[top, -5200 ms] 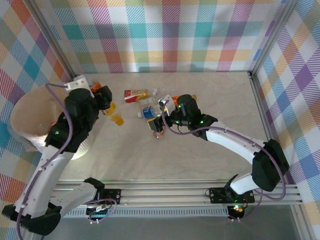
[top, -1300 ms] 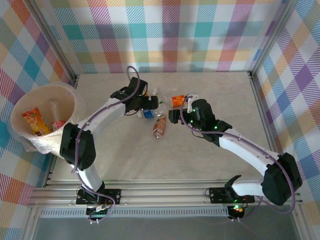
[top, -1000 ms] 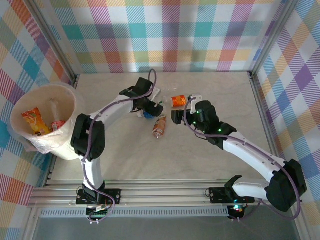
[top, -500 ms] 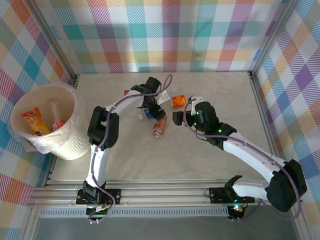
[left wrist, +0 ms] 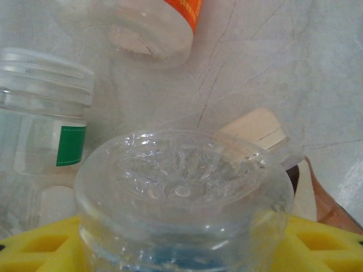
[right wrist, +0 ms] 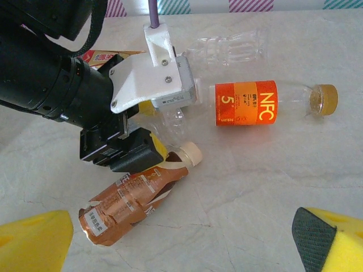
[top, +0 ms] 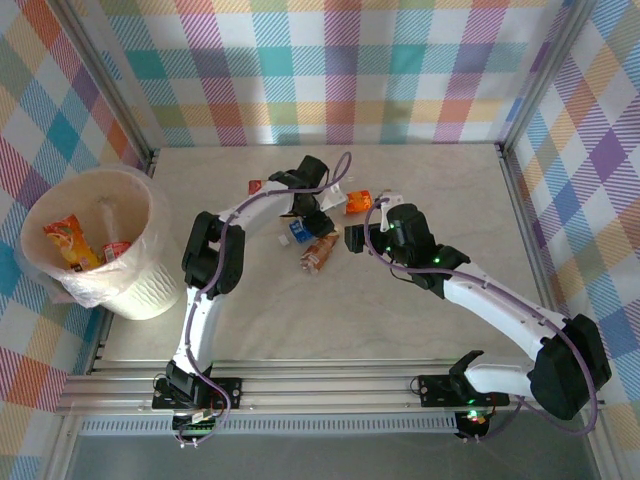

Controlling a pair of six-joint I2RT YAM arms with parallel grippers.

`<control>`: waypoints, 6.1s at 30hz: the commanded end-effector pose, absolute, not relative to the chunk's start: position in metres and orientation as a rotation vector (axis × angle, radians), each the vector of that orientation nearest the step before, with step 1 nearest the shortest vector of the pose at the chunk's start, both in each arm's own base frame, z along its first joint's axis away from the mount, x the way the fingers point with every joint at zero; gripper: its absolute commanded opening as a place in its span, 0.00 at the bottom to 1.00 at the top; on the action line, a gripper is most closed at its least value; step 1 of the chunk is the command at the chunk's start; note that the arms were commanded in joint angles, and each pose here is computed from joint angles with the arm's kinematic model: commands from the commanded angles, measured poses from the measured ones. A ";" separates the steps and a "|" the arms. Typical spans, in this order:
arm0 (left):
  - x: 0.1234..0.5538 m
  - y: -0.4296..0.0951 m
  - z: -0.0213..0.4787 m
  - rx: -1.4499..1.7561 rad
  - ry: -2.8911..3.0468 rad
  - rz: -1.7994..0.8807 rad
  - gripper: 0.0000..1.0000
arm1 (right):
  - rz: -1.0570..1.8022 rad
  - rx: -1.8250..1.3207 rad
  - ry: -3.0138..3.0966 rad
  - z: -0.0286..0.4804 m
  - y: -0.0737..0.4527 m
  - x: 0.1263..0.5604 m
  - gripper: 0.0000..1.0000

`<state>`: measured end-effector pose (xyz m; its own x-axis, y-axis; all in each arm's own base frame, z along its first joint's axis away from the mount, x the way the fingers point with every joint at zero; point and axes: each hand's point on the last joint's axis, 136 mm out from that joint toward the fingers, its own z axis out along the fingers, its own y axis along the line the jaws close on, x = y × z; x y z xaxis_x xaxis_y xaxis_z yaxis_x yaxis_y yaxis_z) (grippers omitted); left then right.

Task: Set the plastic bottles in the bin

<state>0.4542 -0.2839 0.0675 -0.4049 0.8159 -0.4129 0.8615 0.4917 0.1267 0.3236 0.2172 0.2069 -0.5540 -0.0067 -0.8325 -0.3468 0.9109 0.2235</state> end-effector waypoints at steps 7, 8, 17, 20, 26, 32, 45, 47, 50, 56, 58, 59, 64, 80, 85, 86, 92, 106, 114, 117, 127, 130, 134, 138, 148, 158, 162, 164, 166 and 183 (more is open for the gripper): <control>0.459 -0.285 0.103 1.184 2.313 -0.270 0.56 | 0.464 -0.237 2.084 0.224 0.217 0.327 1.00; 0.460 -0.285 0.105 1.163 2.310 -0.272 0.55 | 0.463 -0.235 2.082 0.224 0.216 0.326 1.00; 0.472 -0.275 0.125 0.953 2.281 -0.262 0.55 | 0.469 -0.246 2.074 0.224 0.218 0.327 1.00; 0.478 -0.270 0.142 0.856 2.257 -0.246 0.54 | 0.489 -0.260 2.056 0.226 0.223 0.328 1.00; 0.477 -0.255 0.181 0.665 2.189 -0.242 0.54 | 0.594 -0.355 1.999 0.235 0.244 0.326 1.00; 0.472 -0.236 0.218 0.492 2.096 -0.247 0.54 | 0.754 -0.495 1.911 0.249 0.271 0.314 1.00; 0.422 -0.177 0.294 0.207 1.978 -0.220 0.54 | 0.917 -0.579 1.833 0.268 0.298 0.308 1.00; 0.411 -0.162 0.311 0.156 1.954 -0.199 0.54 | 0.922 -0.577 1.831 0.269 0.299 0.309 1.00; 0.395 -0.139 0.336 0.084 1.930 -0.169 0.54 | 0.931 -0.569 1.833 0.271 0.302 0.312 1.00; 0.362 -0.079 0.378 -0.061 1.875 -0.046 0.53 | 0.967 -0.571 1.824 0.276 0.309 0.314 1.00; 0.353 -0.057 0.392 -0.111 1.852 0.016 0.52 | 0.970 -0.572 1.823 0.277 0.310 0.315 1.00; 0.348 -0.048 0.399 -0.133 1.842 0.048 0.52 | 0.970 -0.573 1.824 0.276 0.311 0.316 1.00; 0.324 0.004 0.442 -0.255 1.767 0.226 0.52 | 0.984 -0.575 1.823 0.276 0.314 0.318 1.00; 0.267 0.137 0.469 -0.711 1.676 0.446 0.52 | 0.982 -0.585 1.832 0.272 0.321 0.325 1.00; 0.271 0.157 0.442 -0.803 1.716 0.333 0.52 | 0.971 -0.587 1.832 0.274 0.321 0.325 1.00; 0.273 0.161 0.437 -0.824 1.721 0.309 0.52 | 0.969 -0.587 1.832 0.275 0.320 0.326 1.00; 0.280 0.176 0.407 -0.921 1.739 0.160 0.52 | 0.964 -0.585 1.835 0.278 0.320 0.326 1.00; 0.299 0.174 0.342 -1.007 1.869 0.013 0.70 | 0.926 -0.578 1.858 0.273 0.314 0.326 1.00; 0.306 0.162 0.348 -0.956 1.892 -0.066 0.85 | 0.933 -0.566 1.869 0.270 0.314 0.326 1.00; 0.309 0.157 0.352 -0.936 1.893 -0.106 0.89 | 0.932 -0.560 1.875 0.268 0.314 0.327 1.00; 0.318 0.131 0.371 -0.876 1.873 -0.282 0.97 | 0.892 -0.498 1.917 0.260 0.308 0.334 1.00; 0.321 0.112 0.383 -0.823 1.858 -0.371 0.99 | 0.863 -0.437 1.951 0.253 0.303 0.341 1.00; 0.325 0.074 0.396 -0.700 1.868 -0.442 1.00 | 0.820 -0.339 1.995 0.243 0.294 0.349 1.00; 0.327 0.043 0.404 -0.605 1.875 -0.473 1.00 | 0.792 -0.252 2.029 0.233 0.286 0.354 1.00; 0.344 -0.065 0.396 -0.239 1.975 -0.606 1.00 | 0.706 -0.039 2.137 0.207 0.261 0.357 1.00; 0.363 -0.161 0.310 0.044 2.227 -0.609 1.00 | 0.629 0.239 2.271 0.170 0.231 0.345 1.00; 0.370 -0.187 0.249 0.082 2.406 -0.515 1.00 | 0.610 0.242 2.297 0.166 0.227 0.340 1.00; 0.372 -0.202 0.226 0.133 2.452 -0.477 1.00 | 0.589 0.241 2.311 0.163 0.223 0.337 1.00; 0.374 -0.217 0.207 0.192 2.494 -0.456 0.97 | 0.569 0.239 2.312 0.163 0.219 0.335 1.00; 0.375 -0.279 0.070 0.572 2.773 -0.209 0.83 | 0.397 0.194 2.241 0.175 0.182 0.323 1.00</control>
